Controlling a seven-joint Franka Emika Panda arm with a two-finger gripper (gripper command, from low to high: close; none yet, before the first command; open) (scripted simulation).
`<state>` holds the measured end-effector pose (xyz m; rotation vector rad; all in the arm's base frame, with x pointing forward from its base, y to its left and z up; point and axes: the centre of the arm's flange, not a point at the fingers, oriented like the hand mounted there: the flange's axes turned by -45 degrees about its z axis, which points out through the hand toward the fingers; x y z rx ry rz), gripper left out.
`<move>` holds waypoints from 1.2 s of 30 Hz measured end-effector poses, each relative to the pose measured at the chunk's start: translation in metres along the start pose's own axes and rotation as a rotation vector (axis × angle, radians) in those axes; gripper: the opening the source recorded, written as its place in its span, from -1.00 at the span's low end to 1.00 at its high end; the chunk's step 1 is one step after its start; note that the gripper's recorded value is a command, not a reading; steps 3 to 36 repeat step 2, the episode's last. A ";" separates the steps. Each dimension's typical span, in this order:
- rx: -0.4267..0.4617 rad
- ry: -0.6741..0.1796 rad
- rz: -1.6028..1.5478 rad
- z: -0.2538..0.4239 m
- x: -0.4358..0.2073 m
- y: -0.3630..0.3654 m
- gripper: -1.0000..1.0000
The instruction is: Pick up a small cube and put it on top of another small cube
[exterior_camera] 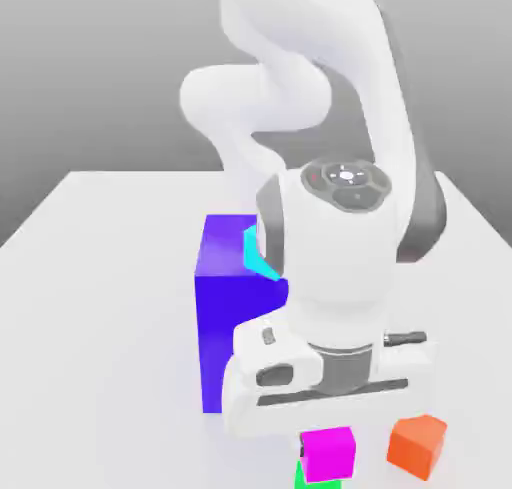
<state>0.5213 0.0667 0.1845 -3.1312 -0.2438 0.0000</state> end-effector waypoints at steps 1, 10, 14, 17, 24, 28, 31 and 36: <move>0.000 0.000 0.000 0.000 0.000 0.000 1.00; 0.000 0.000 0.000 0.000 0.000 0.000 1.00; 0.000 0.000 0.000 0.000 0.000 0.000 1.00; 0.000 0.000 0.000 0.000 0.000 0.000 1.00; 0.000 0.000 0.000 0.000 0.000 0.000 1.00; 0.000 0.000 0.000 0.000 0.000 0.000 1.00; 0.000 0.000 0.000 0.000 0.000 0.000 1.00; 0.000 0.000 0.000 0.000 0.000 0.000 1.00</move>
